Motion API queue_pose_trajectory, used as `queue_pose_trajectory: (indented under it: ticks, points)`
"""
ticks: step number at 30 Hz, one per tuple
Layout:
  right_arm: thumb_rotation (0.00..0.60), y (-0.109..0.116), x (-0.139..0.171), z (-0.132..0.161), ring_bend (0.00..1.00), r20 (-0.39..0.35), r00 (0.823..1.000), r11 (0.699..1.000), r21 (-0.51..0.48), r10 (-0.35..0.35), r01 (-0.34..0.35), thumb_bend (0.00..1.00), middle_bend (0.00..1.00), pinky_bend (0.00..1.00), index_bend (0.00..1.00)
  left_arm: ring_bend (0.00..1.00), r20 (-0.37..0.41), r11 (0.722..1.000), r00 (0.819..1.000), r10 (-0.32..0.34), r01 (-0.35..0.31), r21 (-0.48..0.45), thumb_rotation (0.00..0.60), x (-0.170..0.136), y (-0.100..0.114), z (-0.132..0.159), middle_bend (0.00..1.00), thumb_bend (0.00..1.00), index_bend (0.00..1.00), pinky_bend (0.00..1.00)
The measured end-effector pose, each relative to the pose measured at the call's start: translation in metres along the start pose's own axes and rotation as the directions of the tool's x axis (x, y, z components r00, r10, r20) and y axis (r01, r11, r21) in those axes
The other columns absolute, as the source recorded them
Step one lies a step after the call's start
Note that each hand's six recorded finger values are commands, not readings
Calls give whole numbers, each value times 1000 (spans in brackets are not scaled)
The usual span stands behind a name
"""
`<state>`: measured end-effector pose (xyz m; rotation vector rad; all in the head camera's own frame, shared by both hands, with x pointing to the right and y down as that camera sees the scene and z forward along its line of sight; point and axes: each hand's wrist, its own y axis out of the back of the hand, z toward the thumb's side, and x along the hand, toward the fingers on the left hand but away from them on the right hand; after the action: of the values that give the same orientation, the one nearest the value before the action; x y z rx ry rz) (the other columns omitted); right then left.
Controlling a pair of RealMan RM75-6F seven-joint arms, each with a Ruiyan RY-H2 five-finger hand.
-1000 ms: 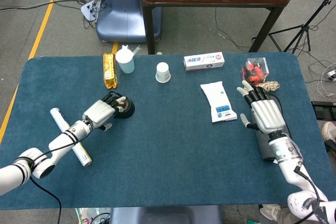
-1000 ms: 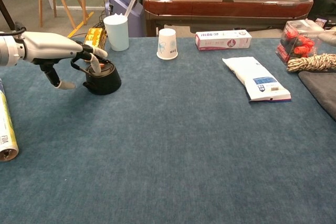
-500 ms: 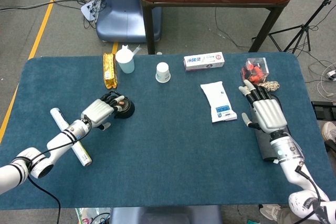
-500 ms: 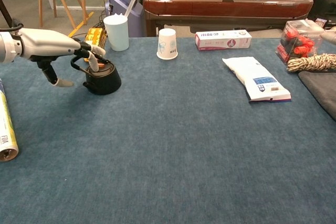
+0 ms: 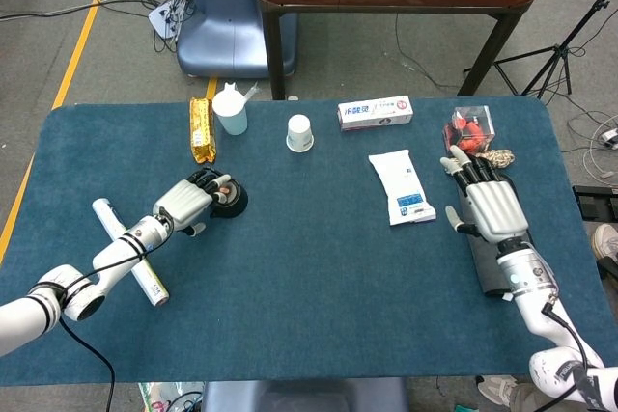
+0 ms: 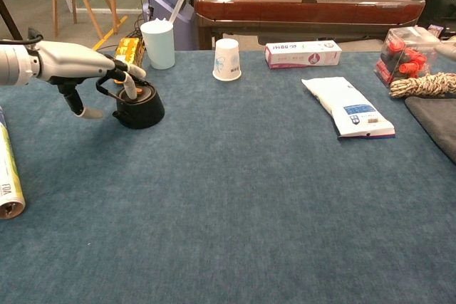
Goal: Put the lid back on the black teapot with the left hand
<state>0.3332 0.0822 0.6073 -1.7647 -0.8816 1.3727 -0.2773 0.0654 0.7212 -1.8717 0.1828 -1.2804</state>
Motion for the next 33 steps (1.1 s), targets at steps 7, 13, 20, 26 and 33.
queue_pose_trajectory:
  ticks: [7,13,20,26,33]
  points:
    - [600,-1,-6,2,0,2,1000,1000,5,5,-5,435,0,0,29,0,5,1000,1000,-8,8,-16,600,4,-4,-2,0,322,252,0]
    - [600,-3,-5,2,0,-1,1000,1000,-7,6,-6,435,0,0,29,0,15,1000,1000,8,-8,-5,600,-6,3,-4,0,322,252,0]
    - [600,-5,-2,-2,0,-21,1000,1000,-23,10,-10,435,0,0,29,0,29,1000,999,15,-15,-4,600,-26,11,6,0,322,247,0]
    - [600,-8,5,-8,0,-29,999,999,-26,24,-25,435,0,0,29,0,20,999,999,51,-51,-16,600,-52,26,15,0,323,240,0]
    - [600,-2,23,-12,0,-52,999,999,-33,4,-6,436,0,0,29,0,-51,987,988,145,-149,-68,600,-103,41,18,0,323,240,0]
